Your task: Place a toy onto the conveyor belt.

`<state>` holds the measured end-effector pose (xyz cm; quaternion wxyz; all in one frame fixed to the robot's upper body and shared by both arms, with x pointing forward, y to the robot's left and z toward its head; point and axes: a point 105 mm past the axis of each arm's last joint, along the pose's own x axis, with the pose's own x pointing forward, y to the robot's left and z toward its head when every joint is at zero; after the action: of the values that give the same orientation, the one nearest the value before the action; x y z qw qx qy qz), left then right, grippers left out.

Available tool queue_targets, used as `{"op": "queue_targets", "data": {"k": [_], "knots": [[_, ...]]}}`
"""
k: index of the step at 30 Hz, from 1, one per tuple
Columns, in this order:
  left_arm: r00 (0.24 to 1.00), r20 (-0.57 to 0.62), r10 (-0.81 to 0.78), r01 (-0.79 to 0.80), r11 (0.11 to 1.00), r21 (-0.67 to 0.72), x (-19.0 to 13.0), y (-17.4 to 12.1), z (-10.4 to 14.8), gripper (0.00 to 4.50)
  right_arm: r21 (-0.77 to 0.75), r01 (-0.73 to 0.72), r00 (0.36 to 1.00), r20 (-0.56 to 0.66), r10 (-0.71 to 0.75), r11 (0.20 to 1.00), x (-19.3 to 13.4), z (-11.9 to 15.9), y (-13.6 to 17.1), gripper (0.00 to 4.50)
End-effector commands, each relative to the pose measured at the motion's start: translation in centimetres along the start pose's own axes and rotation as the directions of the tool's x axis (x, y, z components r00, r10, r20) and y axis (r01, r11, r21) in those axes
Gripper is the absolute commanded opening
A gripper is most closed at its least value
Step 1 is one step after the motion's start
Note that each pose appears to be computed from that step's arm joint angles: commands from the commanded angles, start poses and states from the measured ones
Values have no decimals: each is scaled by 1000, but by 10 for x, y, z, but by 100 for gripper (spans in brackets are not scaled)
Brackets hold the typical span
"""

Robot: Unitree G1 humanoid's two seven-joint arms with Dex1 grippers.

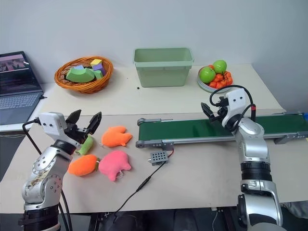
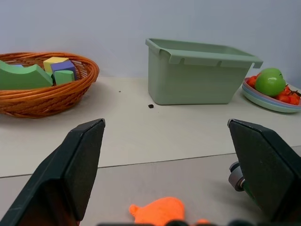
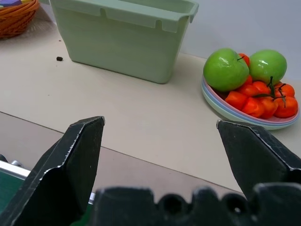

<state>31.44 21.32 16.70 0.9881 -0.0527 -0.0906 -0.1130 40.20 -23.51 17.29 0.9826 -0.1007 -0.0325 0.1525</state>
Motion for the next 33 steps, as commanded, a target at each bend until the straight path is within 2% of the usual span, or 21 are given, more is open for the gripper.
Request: {"op": "queue_targets", "data": {"k": [1,6,9,11,13,17,18,22,29,33], "knots": [[999,18,-51,50,998,39,1,-11,7,447,-34,7,998,58,-5,999,-1,16,-2,450],[998,-6,-68,68,997,21,1,-16,-1,447,-88,-118,991,46,122,989,7,19,27,450],[998,-7,-67,67,997,21,-1,-16,0,447,-112,-324,941,68,332,939,9,31,76,450],[998,-10,-62,62,998,21,-2,-15,-1,447,-153,-512,846,81,528,845,-2,40,120,450],[998,-10,-56,57,998,18,-3,-15,-2,447,-177,-690,703,68,708,702,-23,44,156,450],[999,-10,-51,51,999,14,-4,-15,-2,447,-168,-897,412,20,911,409,-70,44,187,450],[999,-11,-49,49,999,17,-5,-15,-2,447,-165,-907,390,12,921,387,-72,43,187,450],[1000,-4,-27,27,999,31,-8,-12,0,447,-158,-923,357,-8,934,351,-73,40,186,450],[995,17,97,-96,995,-41,-32,3,4,447,-168,-916,371,-5,928,365,-69,39,187,450],[994,48,103,-76,918,-388,-81,4,8,447,-159,-910,391,-17,920,384,-67,33,185,450]]}}
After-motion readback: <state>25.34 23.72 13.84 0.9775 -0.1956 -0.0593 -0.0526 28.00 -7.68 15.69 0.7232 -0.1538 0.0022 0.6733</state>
